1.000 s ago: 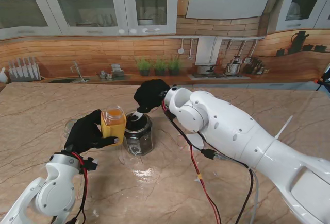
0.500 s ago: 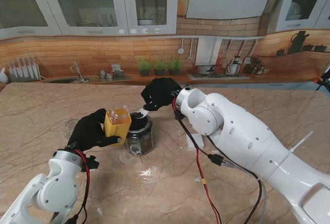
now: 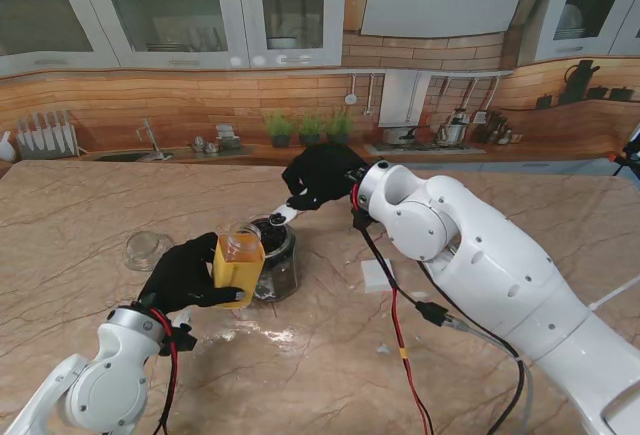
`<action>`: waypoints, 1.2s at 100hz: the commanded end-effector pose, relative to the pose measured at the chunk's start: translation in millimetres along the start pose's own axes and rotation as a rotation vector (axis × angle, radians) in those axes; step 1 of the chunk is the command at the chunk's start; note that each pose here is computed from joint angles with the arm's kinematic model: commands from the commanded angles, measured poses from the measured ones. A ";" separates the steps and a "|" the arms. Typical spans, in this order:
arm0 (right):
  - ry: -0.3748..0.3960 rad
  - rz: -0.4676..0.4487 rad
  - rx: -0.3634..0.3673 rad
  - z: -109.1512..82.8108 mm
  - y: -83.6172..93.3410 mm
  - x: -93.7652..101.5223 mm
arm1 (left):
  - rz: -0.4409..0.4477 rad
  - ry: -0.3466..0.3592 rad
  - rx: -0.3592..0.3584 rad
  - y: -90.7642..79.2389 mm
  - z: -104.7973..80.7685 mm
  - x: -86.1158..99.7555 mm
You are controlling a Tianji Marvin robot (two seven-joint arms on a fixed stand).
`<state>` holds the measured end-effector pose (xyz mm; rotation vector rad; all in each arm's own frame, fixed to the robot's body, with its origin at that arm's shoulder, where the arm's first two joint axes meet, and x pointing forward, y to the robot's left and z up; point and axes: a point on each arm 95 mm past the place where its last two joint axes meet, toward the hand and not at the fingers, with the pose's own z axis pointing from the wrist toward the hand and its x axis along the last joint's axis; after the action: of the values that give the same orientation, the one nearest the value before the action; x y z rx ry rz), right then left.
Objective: Portion coffee beans from the glass jar into the coffee jar
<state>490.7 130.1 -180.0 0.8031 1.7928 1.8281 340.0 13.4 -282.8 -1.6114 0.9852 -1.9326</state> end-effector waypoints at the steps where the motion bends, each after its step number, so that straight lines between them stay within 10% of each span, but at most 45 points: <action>1: 0.013 -0.006 -0.008 -2.4 3.6 3.7 | -0.013 0.005 -0.013 3.7 -4.7 3.2; 74: 0.144 0.023 -0.035 -18.3 22.0 28.5 | 0.007 -0.006 -0.071 14.1 3.4 14.5; 120: 0.276 -0.113 -0.041 -15.9 27.5 30.2 | 0.009 -0.006 -0.089 11.9 6.4 15.4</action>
<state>458.3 137.2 -152.3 0.4731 1.9123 1.9697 342.7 -5.7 -282.2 -1.6491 1.0841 -1.9004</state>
